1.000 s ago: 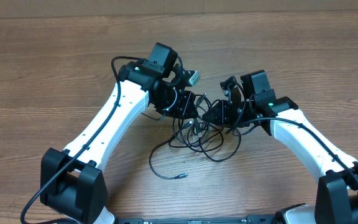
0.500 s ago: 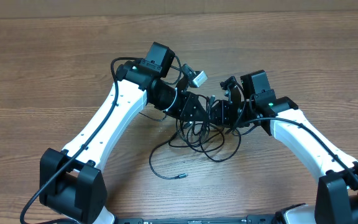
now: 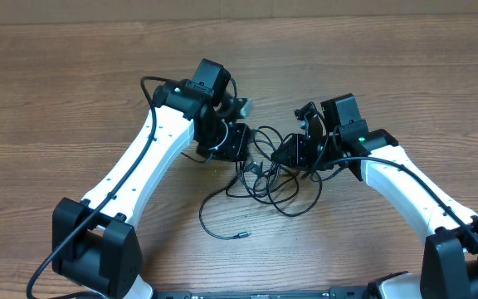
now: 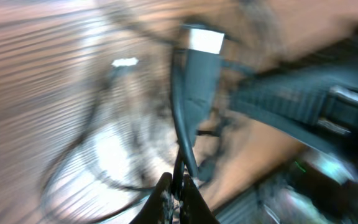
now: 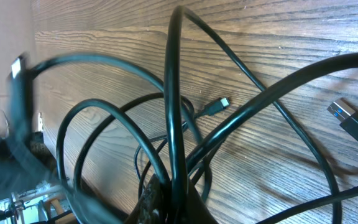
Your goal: Untangle cables
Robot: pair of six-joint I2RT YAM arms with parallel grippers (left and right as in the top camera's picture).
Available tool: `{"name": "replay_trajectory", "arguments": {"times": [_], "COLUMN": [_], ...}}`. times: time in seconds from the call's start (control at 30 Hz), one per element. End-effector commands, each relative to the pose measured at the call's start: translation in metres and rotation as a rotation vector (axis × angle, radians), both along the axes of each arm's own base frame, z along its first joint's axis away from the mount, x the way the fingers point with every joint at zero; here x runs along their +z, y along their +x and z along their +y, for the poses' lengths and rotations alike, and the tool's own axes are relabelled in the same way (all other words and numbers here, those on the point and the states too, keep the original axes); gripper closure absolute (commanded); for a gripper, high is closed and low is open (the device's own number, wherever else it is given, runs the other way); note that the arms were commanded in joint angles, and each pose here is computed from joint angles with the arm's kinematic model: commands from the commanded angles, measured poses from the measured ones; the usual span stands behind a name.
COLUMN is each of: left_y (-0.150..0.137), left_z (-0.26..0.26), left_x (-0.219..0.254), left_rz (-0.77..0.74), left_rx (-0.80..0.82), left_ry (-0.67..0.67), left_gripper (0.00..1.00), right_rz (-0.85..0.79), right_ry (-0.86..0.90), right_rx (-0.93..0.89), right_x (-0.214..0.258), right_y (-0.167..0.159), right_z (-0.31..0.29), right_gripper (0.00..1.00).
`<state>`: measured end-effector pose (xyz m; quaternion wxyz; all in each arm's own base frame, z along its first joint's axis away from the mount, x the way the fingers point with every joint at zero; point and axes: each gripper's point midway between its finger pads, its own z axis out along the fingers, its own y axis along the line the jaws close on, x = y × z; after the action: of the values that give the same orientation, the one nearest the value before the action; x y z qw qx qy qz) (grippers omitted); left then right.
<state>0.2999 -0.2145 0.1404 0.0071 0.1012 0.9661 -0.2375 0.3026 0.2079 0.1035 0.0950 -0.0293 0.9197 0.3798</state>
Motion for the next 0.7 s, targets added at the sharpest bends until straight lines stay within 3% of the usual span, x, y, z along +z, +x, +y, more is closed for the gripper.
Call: {"name": "replay_trajectory", "arguments": {"times": [0.0,0.13,0.23,0.3,0.37,0.43,0.5,0.57,0.6,0.63,0.67], "left_y": [0.028,0.035,0.042,0.039,0.012,0.004,0.011,0.020,0.026,0.035,0.038], "left_z": [0.058,0.065,0.049,0.001,-0.036,-0.035,-0.033,-0.027,-0.016,0.019,0.045], "left_x": [-0.001,0.005,0.022,0.060,0.141,0.166,0.152,0.117,0.090,0.043,0.025], "left_rz": [-0.053,-0.016,0.015,0.004,-0.088,-0.130,-0.143,-0.109,-0.091,-0.072,-0.074], "left_rx": [0.366,0.471,0.464,0.199,-0.188,-0.276,-0.245,-0.144,-0.067,0.098,0.202], "left_ry": [0.273,0.233,0.083,-0.280,-0.829,-0.987,-0.902,-0.688,-0.510,-0.142,0.061], "left_gripper": [0.96,0.96,0.96,0.96,0.96,0.96,0.96,0.96,0.96,0.96,0.96], "right_rz": [0.005,0.009,0.009,0.009,0.008,0.008,0.009,0.009,0.010,0.012,0.012], "right_ry": [-0.010,-0.011,-0.011,-0.012,-0.013,-0.013,-0.013,-0.013,-0.013,-0.013,-0.013], "right_rx": [-0.002,-0.002,-0.003,-0.003,-0.004,-0.004,-0.004,-0.004,-0.004,-0.006,-0.006], "right_x": [-0.003,-0.003,-0.003,-0.003,-0.003,-0.003,-0.003,-0.003,-0.003,-0.003,-0.003], "right_y": [-0.001,-0.001,-0.001,-0.001,-0.001,-0.001,-0.001,-0.001,-0.001,-0.001,-0.001], "right_z": [0.000,0.000,0.000,-0.001,-0.001,-0.001,-0.001,-0.001,-0.001,-0.001,-0.001], "right_gripper": [0.96,0.96,0.96,0.96,0.96,0.96,0.96,0.96,0.96,0.96,0.96]}}
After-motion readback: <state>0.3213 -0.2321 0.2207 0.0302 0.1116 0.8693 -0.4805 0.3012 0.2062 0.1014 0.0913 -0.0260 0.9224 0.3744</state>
